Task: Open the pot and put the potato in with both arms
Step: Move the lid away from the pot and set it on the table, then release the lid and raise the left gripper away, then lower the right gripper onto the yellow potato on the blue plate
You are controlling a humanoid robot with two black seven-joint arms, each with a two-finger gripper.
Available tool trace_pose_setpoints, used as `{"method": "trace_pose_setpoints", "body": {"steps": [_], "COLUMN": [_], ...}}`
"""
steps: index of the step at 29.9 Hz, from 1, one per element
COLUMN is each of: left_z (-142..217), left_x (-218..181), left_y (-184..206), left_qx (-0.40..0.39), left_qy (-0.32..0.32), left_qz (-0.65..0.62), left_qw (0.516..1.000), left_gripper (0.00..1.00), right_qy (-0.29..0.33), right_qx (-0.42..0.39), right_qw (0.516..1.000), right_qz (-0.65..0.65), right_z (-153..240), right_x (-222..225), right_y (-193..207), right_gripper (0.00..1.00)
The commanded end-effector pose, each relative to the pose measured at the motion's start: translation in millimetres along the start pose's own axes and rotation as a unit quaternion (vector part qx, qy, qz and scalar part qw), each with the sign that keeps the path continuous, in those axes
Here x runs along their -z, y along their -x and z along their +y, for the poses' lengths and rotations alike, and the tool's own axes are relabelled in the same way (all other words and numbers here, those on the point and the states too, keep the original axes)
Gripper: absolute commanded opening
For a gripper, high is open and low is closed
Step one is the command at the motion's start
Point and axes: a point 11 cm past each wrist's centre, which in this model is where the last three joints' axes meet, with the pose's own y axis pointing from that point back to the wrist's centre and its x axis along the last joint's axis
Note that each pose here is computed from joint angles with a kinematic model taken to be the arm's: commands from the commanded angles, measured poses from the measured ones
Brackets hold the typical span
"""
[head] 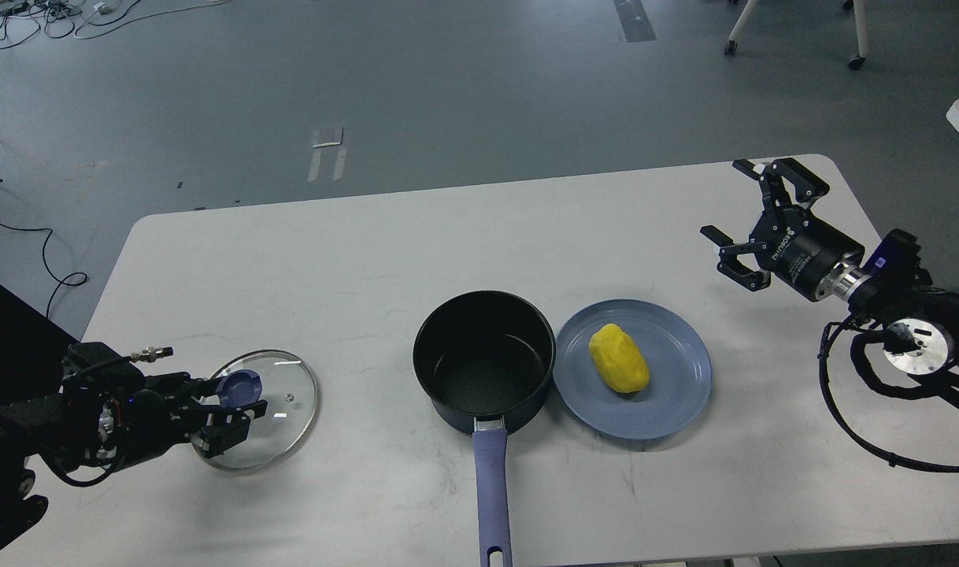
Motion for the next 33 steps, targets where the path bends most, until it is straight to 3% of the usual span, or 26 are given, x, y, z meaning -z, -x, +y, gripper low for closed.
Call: {"method": "trace_pose_setpoints", "body": {"steps": [1, 3, 8, 11, 16, 18, 20, 23, 26, 33], "left_z": [-1, 0, 6, 21, 38, 50, 67, 78, 83, 77], "left_x": [-1, 0, 4, 12, 6, 0, -4, -3, -2, 4], "left_y": [-1, -4, -42, -100, -169, -200, -228, -248, -257, -243], "left_qx": [-0.003, -0.011, -0.078, -0.147, -0.189, -0.216, -0.256, -0.296, -0.315, -0.313], "left_qy": [0.001, 0.001, 0.0, 0.009, 0.093, 0.159, 0.242, 0.29, 0.313, 0.306], "left_qz": [0.004, 0.012, 0.081, 0.148, 0.315, 0.396, 0.485, 0.53, 0.55, 0.573], "left_qw": [1.0, 1.0, 0.994, 0.978, 0.925, 0.878, 0.801, 0.74, 0.707, 0.693], "left_gripper": [0.86, 0.96, 0.97, 0.97, 0.98, 0.98, 0.98, 0.98, 0.98, 0.98], "right_qy": [0.0, -0.002, 0.001, 0.021, 0.067, 0.089, 0.117, 0.148, 0.204, 0.29], "right_qx": [0.0, 0.001, 0.017, 0.071, 0.154, 0.185, 0.22, 0.254, 0.312, 0.387], "right_qw": [1.0, 1.0, 0.999, 0.987, 0.938, 0.91, 0.868, 0.815, 0.725, 0.566], "right_qz": [0.0, 0.001, 0.042, 0.141, 0.302, 0.361, 0.43, 0.499, 0.58, 0.668], "right_z": [0, -1, 0, -5, -14, -20, -29, -36, -40, -43], "right_x": [0, 2, 23, 50, 81, 91, 106, 118, 106, 68], "right_y": [0, 0, 0, 14, 40, 53, 71, 88, 108, 121], "right_gripper": [1.0, 1.0, 1.0, 1.0, 1.0, 1.0, 1.0, 1.0, 1.0, 1.0]}}
